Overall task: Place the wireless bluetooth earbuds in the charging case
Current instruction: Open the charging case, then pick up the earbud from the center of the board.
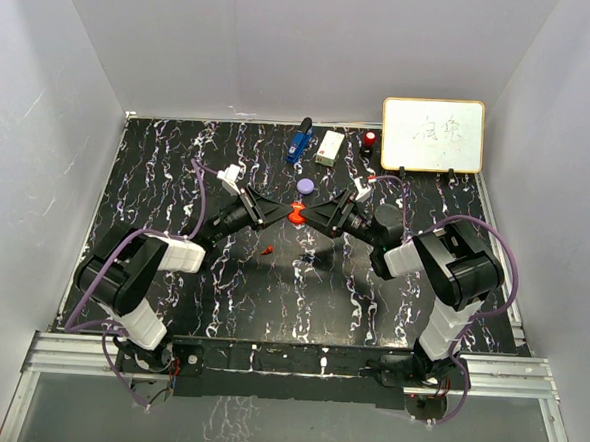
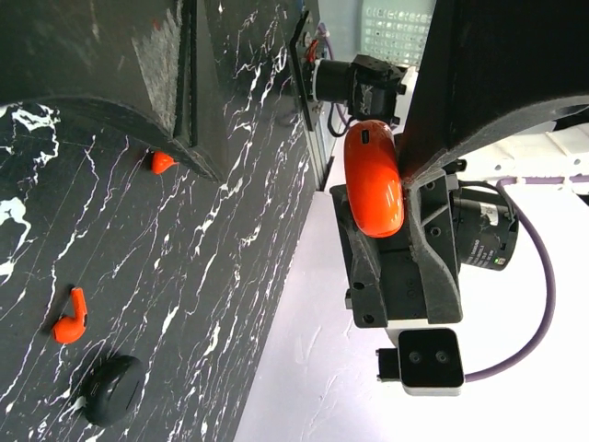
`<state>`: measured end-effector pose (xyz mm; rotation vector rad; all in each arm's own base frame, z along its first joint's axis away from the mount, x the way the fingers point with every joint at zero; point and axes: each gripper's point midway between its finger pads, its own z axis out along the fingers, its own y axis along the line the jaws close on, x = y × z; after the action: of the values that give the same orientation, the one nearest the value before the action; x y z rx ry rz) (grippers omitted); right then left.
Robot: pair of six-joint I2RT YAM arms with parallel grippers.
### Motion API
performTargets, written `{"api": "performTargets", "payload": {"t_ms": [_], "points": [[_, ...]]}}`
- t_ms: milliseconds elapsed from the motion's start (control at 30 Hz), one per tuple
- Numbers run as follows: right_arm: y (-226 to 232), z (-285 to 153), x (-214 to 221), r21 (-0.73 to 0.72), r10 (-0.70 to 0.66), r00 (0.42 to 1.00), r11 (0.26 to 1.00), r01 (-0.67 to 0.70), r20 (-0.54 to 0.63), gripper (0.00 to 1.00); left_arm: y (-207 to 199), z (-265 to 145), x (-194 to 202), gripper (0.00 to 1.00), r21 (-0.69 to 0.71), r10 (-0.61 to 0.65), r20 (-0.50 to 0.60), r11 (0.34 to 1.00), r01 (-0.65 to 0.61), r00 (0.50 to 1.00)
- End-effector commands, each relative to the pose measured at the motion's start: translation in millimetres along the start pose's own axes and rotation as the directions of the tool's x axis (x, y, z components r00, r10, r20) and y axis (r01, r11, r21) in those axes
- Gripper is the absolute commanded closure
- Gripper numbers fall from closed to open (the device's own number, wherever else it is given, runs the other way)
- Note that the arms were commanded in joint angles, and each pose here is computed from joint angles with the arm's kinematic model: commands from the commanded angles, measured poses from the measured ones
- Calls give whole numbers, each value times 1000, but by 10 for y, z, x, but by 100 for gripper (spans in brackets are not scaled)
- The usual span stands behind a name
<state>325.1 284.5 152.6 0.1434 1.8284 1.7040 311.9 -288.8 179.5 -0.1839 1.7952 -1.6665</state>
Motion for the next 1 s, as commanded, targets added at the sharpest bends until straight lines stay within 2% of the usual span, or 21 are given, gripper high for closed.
{"api": "performTargets", "payload": {"t_ms": [0, 567, 633, 733, 833, 967], "points": [[68, 64, -128, -2, -65, 997, 998, 65, 32, 28, -566, -11, -143, 100, 144, 70, 33, 987, -75, 997], [-104, 150, -131, 71, -70, 997, 995, 69, 12, 27, -862, -46, -229, 100, 196, 87, 55, 976, -96, 995], [-111, 141, -150, 86, -77, 997, 993, 75, 21, 27, -802, -54, -250, 100, 162, 90, 60, 982, -99, 994], [-200, 103, -169, 161, -111, 994, 981, 107, 19, 27, -532, -144, -411, 100, 18, 94, 88, 995, -96, 992], [-278, 85, -213, 277, -202, 979, 941, 197, -9, 29, -310, -305, -613, 100, -108, 86, 135, 992, -72, 987], [-386, 185, -162, 450, -405, 900, 782, 432, -160, 32, -64, -450, -691, 100, -214, 52, 157, 977, -17, 986]]}}
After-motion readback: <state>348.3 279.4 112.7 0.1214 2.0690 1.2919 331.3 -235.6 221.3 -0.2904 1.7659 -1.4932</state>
